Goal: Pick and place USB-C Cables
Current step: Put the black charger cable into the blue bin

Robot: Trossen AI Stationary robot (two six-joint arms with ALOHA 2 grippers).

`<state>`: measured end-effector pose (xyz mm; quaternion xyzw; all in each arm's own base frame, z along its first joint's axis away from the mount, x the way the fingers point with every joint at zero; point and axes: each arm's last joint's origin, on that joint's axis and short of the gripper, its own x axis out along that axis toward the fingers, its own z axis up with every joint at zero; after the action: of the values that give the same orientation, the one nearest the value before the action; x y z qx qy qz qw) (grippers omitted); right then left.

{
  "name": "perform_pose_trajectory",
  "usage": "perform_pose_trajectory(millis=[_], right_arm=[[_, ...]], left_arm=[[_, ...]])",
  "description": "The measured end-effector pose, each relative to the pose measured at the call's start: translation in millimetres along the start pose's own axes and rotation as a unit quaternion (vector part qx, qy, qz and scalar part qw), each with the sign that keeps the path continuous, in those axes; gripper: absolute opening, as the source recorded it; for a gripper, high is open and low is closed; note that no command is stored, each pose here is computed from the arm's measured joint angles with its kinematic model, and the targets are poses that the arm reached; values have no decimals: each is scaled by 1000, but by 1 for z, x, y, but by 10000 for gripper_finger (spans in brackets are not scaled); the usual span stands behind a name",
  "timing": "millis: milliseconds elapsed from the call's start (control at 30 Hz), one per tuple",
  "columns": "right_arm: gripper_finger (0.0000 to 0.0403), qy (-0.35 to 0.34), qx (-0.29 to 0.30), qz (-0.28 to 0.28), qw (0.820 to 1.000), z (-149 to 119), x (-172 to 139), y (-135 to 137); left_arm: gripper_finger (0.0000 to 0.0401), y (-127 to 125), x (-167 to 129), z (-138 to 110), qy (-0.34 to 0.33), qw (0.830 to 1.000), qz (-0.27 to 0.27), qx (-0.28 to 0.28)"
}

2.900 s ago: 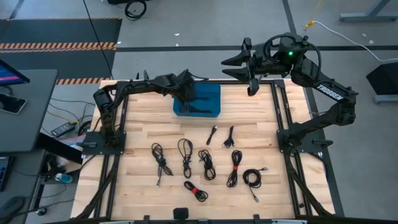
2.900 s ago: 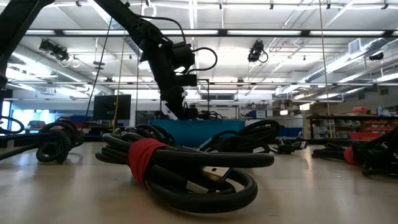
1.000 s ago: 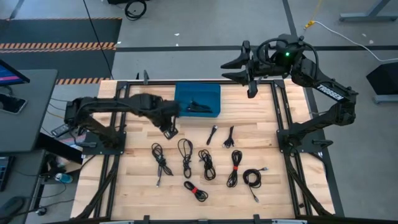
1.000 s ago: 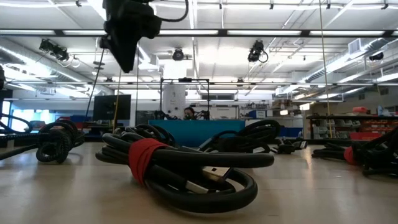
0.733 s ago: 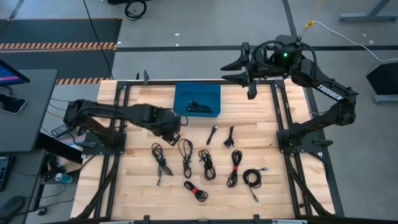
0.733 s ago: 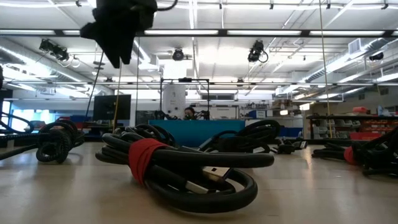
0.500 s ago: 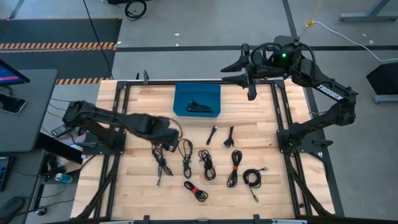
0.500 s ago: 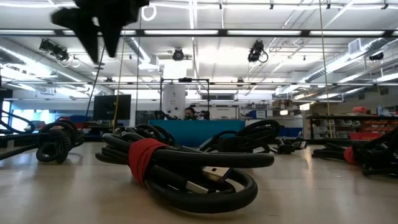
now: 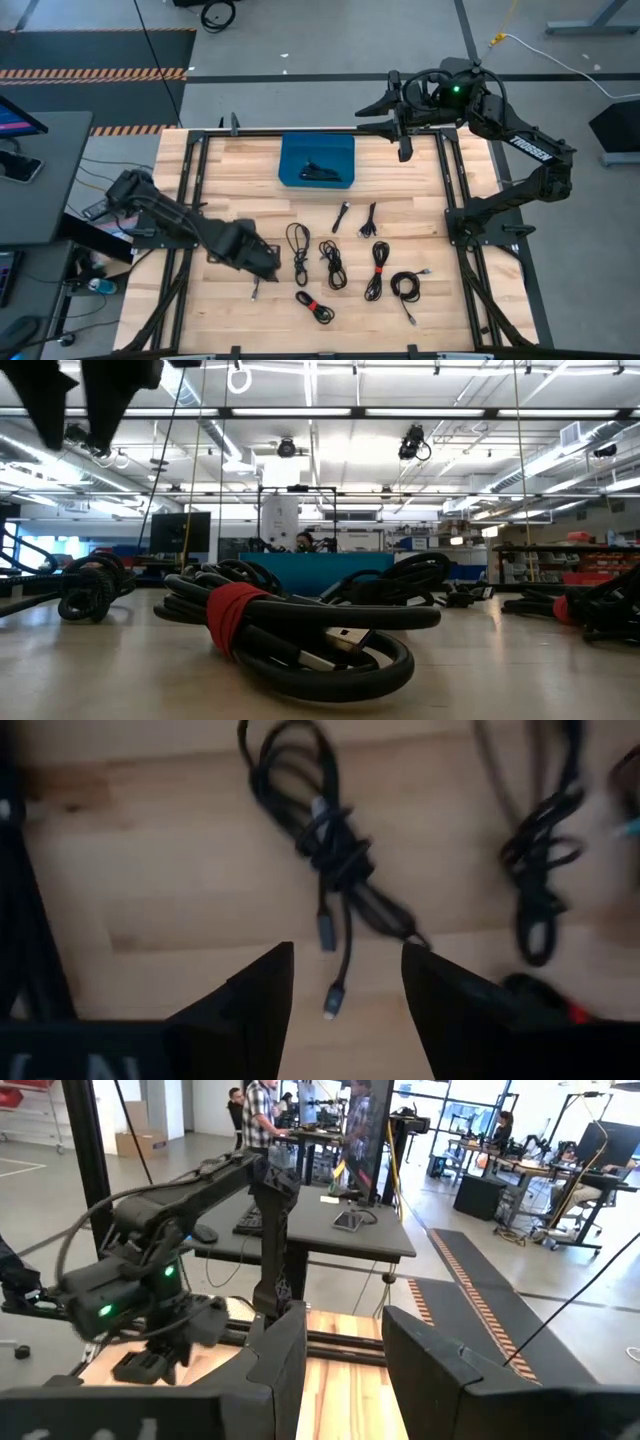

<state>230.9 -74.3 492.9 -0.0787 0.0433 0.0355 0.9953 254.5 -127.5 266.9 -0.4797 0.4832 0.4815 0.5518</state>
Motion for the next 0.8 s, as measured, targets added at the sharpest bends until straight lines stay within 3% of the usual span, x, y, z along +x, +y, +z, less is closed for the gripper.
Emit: perform_pose_trajectory(millis=[133, 533, 800], right_arm=[[139, 0, -10, 0, 1000, 0, 0, 0], [139, 0, -4, 0, 1000, 0, 0, 0], [139, 9, 2, 2, 1000, -2, 0, 0]], left_arm=[[199, -7, 16, -7, 8, 999, 33, -2], [206, -24, 47, -16, 1, 999, 52, -1], [206, -23, 69, -15, 3, 999, 26, 22]])
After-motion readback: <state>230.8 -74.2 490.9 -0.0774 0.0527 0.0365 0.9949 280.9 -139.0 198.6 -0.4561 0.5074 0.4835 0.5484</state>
